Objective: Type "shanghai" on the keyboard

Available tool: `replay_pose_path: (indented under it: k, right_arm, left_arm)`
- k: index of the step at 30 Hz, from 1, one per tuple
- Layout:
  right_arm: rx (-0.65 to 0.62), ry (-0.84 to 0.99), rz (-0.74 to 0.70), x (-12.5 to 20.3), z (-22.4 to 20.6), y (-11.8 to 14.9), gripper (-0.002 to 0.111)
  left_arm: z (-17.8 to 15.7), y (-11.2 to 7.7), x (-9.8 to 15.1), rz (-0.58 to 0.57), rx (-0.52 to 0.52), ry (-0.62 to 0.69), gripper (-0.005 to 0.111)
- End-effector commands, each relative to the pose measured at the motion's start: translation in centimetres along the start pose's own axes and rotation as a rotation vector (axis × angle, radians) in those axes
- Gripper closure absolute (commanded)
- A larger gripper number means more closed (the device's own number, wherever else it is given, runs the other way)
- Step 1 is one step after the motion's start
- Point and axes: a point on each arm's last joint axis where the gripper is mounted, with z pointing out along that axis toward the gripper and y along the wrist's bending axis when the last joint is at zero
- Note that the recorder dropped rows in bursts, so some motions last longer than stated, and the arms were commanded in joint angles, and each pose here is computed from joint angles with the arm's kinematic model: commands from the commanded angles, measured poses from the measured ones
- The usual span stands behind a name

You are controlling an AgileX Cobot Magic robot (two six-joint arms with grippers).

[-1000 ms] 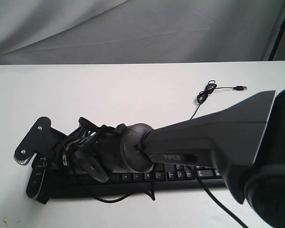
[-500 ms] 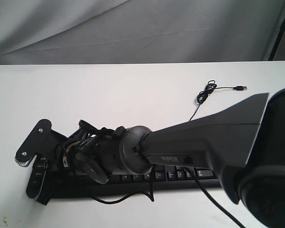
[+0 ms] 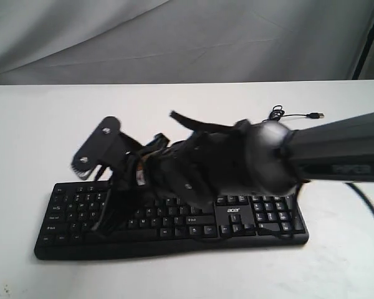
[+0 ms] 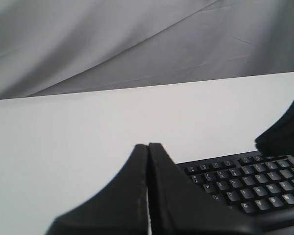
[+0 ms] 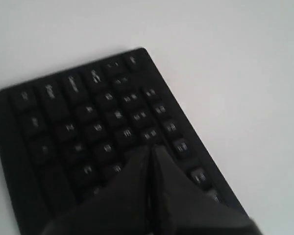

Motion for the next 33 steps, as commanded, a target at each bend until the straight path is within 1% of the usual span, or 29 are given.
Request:
replay_pose_path:
  k: [1,4,13,18,33]
  right_arm:
    - [0.049,0.008,0.081,3.4,-2.5,-1.8,0.108]
    - [0.049,0.011,0.082,4.5,-2.0,-1.5,0.108]
    - [0.064,-0.027,0.105,5.6,0.2,-1.3,0.108]
    - [0.059,-0.005,0.106,6.4,1.0,-1.1,0.108]
    - [0.08,-0.044,0.089,6.2,1.1,-1.7,0.108]
  left_arm:
    - [0.0,0.0,0.1,-0.001,0.003,-0.002,0.107]
    - [0.0,0.0,0.1,-0.001,0.003,-0.002,0.107]
    - [0.0,0.0,0.1,-0.001,0.003,-0.002,0.107]
    - [0.0,0.0,0.1,-0.001,0.003,-0.002,0.107]
    - [0.0,0.0,0.1,-0.001,0.003,-0.002,0.107]
